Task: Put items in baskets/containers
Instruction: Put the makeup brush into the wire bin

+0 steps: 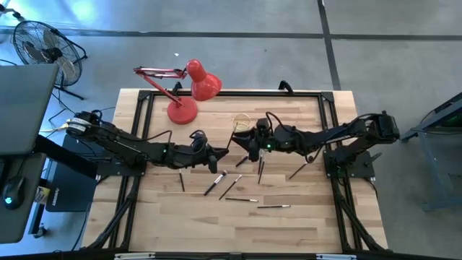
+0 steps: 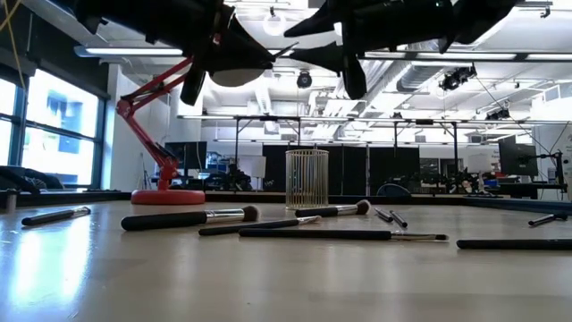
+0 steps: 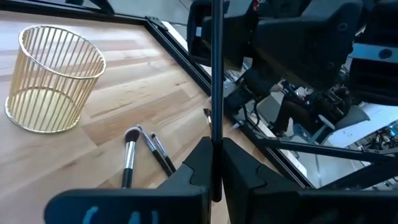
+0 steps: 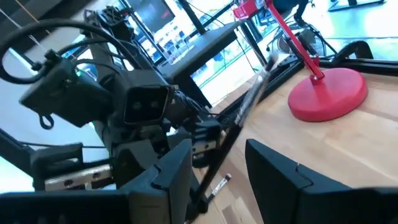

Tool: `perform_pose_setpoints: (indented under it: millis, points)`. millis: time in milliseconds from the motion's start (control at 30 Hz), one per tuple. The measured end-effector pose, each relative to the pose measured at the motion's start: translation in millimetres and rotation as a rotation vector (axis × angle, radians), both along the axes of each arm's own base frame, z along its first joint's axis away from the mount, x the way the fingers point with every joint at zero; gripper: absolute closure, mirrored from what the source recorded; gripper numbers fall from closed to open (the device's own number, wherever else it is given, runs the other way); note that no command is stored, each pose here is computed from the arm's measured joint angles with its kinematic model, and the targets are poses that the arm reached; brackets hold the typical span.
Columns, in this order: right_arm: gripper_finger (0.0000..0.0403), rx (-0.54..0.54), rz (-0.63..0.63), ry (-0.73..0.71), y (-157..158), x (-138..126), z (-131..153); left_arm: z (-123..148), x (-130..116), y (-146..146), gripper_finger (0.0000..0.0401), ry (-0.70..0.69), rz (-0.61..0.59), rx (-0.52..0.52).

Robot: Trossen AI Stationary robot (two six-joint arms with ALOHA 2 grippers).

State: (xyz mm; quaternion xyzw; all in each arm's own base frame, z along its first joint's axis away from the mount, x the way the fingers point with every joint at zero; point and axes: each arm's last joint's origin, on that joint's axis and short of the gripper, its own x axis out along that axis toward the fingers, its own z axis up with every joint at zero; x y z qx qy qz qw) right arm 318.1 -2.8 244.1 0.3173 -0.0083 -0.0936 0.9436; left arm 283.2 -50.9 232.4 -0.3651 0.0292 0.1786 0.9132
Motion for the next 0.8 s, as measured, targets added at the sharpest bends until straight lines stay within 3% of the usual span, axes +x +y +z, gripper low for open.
perform_pose_setpoints:
  millis: [367, 800]
  points:
    - [0.0278, 0.001, -0.019, -0.031, -5.2, 1.1, 5.2, 2.9, 0.7, -0.9, 0.0388, -0.026, -0.028, -0.006]
    - [0.0391, -0.041, -0.049, -0.036, -7.3, 0.8, 6.9, 2.7, 0.7, -0.8, 0.0388, -0.015, -0.033, 0.024]
